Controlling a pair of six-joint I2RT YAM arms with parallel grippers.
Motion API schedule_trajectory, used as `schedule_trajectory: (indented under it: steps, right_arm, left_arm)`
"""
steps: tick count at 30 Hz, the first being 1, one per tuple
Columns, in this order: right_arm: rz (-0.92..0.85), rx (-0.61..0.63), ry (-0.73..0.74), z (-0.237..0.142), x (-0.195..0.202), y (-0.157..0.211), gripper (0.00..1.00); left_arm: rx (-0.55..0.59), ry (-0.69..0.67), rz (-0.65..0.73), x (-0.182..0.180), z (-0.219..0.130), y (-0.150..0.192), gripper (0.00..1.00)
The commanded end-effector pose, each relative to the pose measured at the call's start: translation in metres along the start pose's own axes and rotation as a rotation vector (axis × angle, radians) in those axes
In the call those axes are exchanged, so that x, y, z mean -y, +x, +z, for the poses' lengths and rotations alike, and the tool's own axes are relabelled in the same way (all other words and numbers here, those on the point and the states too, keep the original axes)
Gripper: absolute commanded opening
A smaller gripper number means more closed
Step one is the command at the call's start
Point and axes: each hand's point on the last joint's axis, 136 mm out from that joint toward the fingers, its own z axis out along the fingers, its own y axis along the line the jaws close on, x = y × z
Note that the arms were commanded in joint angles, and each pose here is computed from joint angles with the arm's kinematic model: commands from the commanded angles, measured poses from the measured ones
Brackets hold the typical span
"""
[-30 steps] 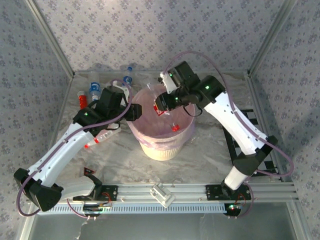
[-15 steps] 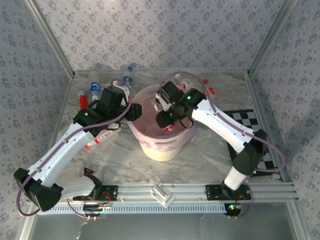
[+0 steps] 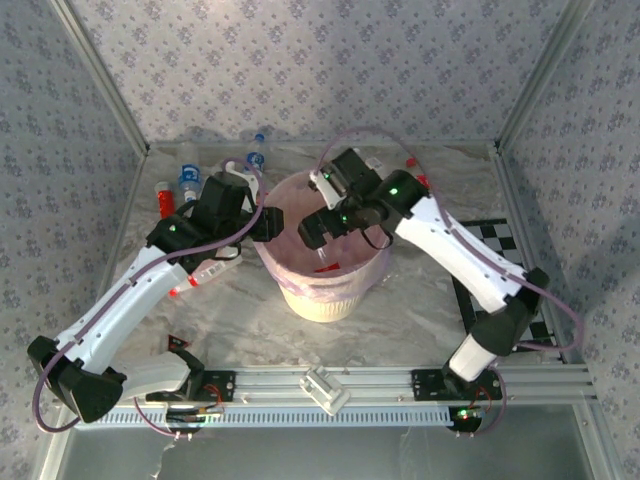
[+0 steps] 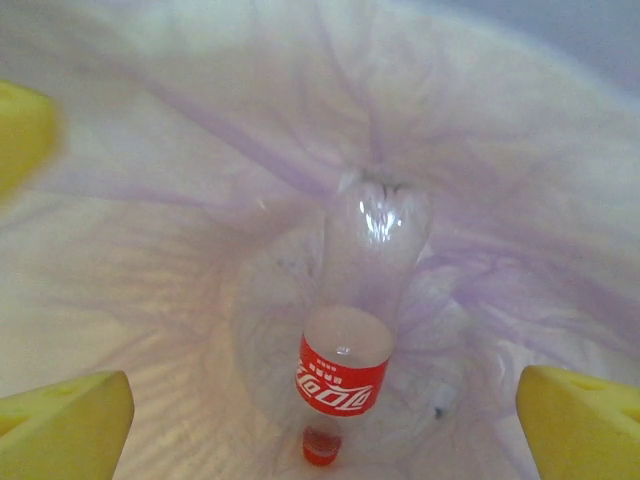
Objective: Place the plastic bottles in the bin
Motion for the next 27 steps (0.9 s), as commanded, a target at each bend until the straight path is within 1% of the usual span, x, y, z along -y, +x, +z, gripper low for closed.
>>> schedule_trajectory:
  steps: [1, 4, 7, 9, 11, 13, 15, 19, 21, 23, 27]
  right_arm:
    - [-0.019, 0.195, 0.024, -0.07, 0.009, -0.027, 1.0]
    - [0.066, 0.289, 0.111, -0.092, 0.049, -0.034, 1.0]
    - [0.212, 0.331, 0.218, -0.102, 0.108, -0.029, 0.99]
    - [0.305, 0.316, 0.305, -0.102, 0.152, -0.016, 0.99]
    - [0.386, 0.263, 0.383, -0.091, 0.196, 0.003, 0.99]
    - [0.425, 0.168, 0.488, -0.069, 0.243, 0.027, 0.99]
    - [0.458, 0.073, 0.559, -0.043, 0.281, 0.051, 0.99]
    - [0.538, -0.083, 0.575, 0.012, 0.337, 0.094, 0.96]
    - [0.564, -0.142, 0.534, 0.041, 0.352, 0.109, 0.91]
    - [0.578, -0.187, 0.477, 0.066, 0.36, 0.117, 0.85]
    - [0.57, -0.213, 0.43, 0.1, 0.369, 0.121, 0.84]
  left_arm:
    - [0.008, -0.01, 0.014, 0.002, -0.006, -0.006, 0.43]
    - [0.007, -0.012, 0.015, 0.002, -0.006, -0.006, 0.43]
    - [0.007, -0.012, 0.014, 0.002, -0.006, -0.006, 0.43]
    - [0.003, -0.009, 0.014, 0.002, -0.006, -0.005, 0.43]
    - [0.004, -0.008, 0.012, 0.003, -0.007, -0.006, 0.43]
    - [0.004, -0.001, 0.008, 0.004, -0.007, -0.005, 0.43]
    - [0.005, 0.005, 0.006, 0.005, -0.006, -0.006, 0.43]
    - [0.004, 0.002, 0.007, 0.005, -0.007, -0.005, 0.43]
    - [0.008, 0.007, 0.01, 0.005, -0.006, -0.006, 0.43]
    - [0.001, 0.006, 0.01, 0.006, -0.005, -0.005, 0.44]
    - [-0.002, 0.015, 0.007, 0.007, -0.004, -0.006, 0.44]
